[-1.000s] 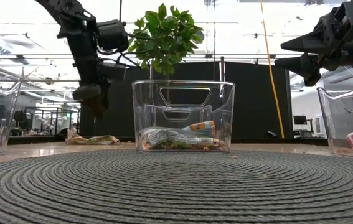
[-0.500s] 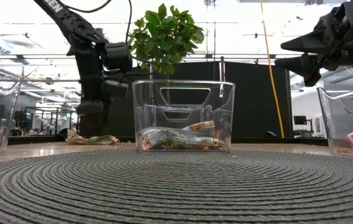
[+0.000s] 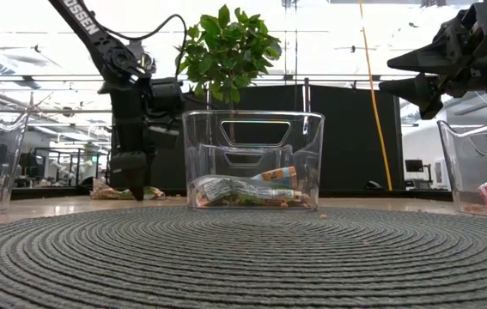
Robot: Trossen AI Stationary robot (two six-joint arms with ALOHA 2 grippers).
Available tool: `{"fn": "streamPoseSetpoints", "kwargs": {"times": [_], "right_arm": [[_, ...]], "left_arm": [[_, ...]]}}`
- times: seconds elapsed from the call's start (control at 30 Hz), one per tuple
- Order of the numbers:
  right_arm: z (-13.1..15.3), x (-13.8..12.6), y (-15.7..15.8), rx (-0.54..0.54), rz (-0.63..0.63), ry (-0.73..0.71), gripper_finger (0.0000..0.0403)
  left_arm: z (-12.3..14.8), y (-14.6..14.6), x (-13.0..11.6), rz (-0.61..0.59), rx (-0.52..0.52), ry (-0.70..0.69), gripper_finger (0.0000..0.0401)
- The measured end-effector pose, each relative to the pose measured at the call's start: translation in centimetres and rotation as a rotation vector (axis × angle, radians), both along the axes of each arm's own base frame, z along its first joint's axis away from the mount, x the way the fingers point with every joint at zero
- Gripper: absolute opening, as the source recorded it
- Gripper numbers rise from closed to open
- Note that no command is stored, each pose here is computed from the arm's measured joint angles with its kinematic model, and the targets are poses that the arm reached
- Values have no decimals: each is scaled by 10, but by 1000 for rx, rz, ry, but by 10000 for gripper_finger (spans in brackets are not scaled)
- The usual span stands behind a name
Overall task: Pick and place Granola Bars by type
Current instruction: Put the yellow granola bar into the middle transparent bin
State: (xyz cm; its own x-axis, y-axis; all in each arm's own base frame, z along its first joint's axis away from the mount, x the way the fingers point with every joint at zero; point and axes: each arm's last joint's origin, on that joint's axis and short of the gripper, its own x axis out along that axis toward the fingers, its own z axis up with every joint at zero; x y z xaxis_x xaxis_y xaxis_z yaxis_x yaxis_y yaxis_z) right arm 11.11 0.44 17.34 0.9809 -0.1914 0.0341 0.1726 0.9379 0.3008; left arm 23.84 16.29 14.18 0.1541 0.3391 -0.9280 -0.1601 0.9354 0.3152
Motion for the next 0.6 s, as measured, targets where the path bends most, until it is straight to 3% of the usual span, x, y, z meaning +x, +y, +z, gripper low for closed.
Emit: {"fn": "streamPoseSetpoints", "kwargs": {"times": [0.6], "right_arm": [[0, 0, 0, 0, 0, 0, 233]], "left_arm": [[-6, 12, -7, -15, -123, -71, 389]]}}
